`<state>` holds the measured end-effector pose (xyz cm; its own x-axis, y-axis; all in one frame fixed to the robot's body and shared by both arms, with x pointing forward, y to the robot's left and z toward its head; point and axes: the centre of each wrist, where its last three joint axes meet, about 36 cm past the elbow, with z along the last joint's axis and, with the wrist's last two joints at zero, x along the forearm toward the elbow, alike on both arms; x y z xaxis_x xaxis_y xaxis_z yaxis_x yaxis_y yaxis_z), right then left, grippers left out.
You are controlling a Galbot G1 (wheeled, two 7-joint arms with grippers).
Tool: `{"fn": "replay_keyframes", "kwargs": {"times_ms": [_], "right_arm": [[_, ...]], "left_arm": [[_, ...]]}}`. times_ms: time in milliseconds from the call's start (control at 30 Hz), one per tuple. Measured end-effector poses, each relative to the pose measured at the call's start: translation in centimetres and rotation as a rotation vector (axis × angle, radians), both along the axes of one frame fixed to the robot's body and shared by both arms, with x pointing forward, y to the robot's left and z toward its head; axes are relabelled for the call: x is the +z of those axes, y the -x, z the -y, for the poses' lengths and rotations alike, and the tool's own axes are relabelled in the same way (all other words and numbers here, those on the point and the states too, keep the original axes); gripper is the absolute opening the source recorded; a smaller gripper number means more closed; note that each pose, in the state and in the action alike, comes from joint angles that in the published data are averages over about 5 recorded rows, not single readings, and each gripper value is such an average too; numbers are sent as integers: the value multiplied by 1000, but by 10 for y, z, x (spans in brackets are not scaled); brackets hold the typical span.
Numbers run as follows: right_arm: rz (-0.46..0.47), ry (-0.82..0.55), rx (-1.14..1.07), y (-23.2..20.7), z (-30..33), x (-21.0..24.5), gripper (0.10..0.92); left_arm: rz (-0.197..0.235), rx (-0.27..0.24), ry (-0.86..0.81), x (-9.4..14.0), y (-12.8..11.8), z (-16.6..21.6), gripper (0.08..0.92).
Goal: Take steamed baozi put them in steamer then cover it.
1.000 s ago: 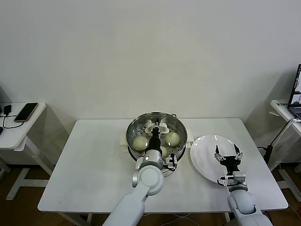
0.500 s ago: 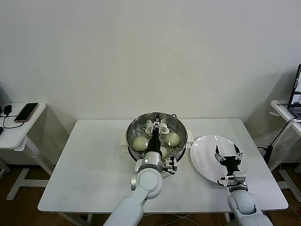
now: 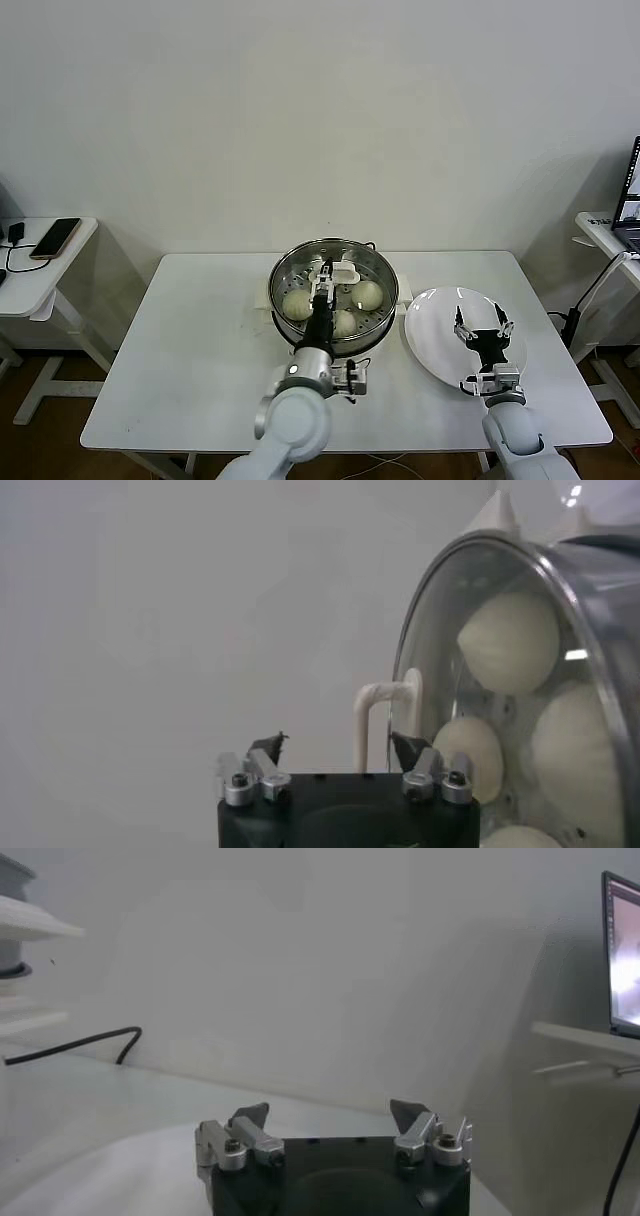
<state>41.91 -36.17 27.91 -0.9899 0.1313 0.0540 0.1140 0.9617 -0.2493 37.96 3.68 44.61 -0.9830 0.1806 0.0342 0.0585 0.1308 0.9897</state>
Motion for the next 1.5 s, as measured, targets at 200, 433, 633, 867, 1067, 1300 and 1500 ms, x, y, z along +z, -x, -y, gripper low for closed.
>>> {"fn": "replay_keyframes", "kwargs": {"times_ms": [200, 433, 633, 867, 1067, 1300, 1500], "right_arm": [[-12, -41, 20, 5, -6, 2, 823], [-13, -135, 48, 11, -7, 4, 823], [18, -193, 80, 16, -5, 5, 823], [51, -224, 102, 21, -1, 6, 823], [67, -245, 103, 26, 0, 4, 823], [77, -252, 109, 30, 0, 4, 823], [82, -253, 113, 35, 1, 3, 823]], "left_arm": [[17, -10, 185, 19, 10, -32, 823], [-5, 12, 541, 23, 2, -91, 823], [-63, 34, 831, 0, -8, -145, 823], [-89, 88, 1041, -42, -10, -198, 823], [-90, 124, 1145, -72, 1, -223, 823], [-89, 150, 1209, -94, 18, -236, 823], [-98, 156, 1234, -109, 32, -239, 823]]}}
